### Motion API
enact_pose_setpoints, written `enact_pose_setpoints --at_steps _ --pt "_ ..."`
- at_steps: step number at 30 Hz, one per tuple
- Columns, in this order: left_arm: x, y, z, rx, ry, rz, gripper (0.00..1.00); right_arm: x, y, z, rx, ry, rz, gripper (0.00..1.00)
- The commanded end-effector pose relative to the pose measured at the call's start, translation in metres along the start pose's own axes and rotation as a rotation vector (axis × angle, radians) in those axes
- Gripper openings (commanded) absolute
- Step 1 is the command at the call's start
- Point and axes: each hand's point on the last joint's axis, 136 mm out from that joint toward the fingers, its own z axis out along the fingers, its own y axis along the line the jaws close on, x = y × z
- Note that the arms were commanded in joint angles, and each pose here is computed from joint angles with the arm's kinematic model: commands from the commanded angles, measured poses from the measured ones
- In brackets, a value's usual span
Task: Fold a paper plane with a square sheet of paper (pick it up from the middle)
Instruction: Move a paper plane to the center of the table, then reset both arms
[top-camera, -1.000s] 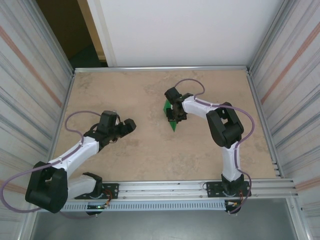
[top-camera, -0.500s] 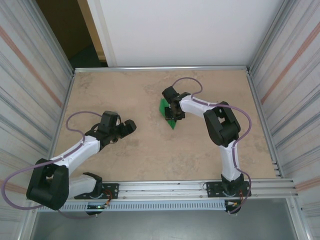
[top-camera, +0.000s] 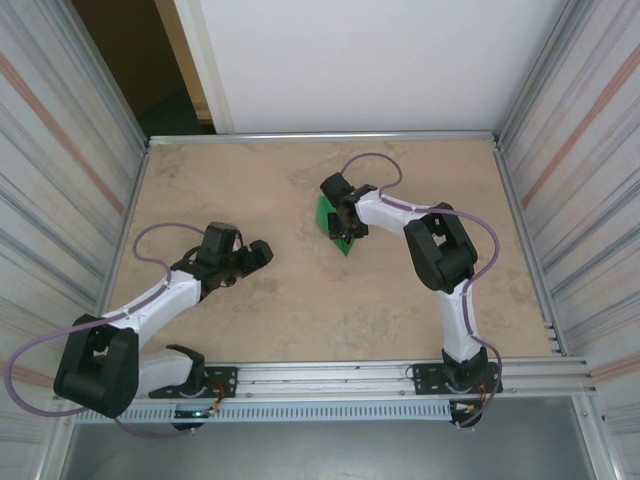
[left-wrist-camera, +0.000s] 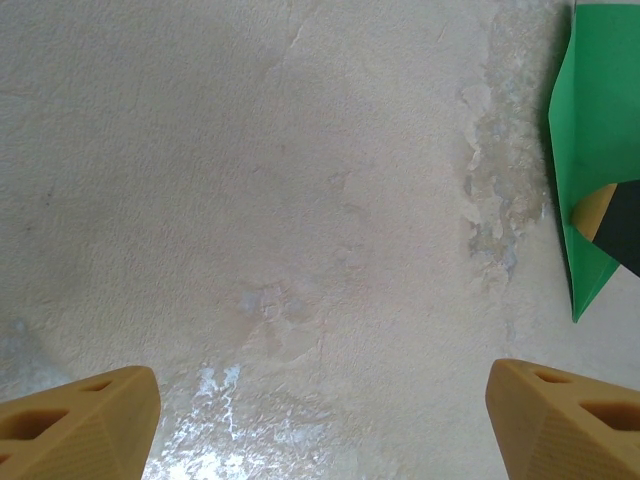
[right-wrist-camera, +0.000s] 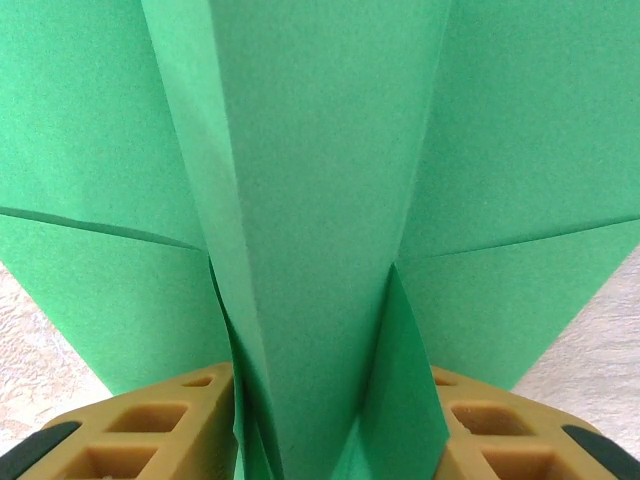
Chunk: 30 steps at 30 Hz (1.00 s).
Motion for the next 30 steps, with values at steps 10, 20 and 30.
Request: enact_pose_setpoints --at_steps 10,20,30 --pt "-0.016 -0.006 -0.015 -0.009 -0.046 0.036 0.85 -0.025 -0.003 -0.061 -0.064 -0.065 0.065 0.54" --pt "-0.050 -0.012 -0.051 -0.078 -0.166 0.113 0.87 -0.056 -0.048 -0.153 -0.063 -0.296 0.129 0.65" --pt "-0.106 0.062 -0.121 -0.467 -0.626 0.171 0.97 -0.012 -0.248 -0.209 0.263 -0.685 0.429 0.99"
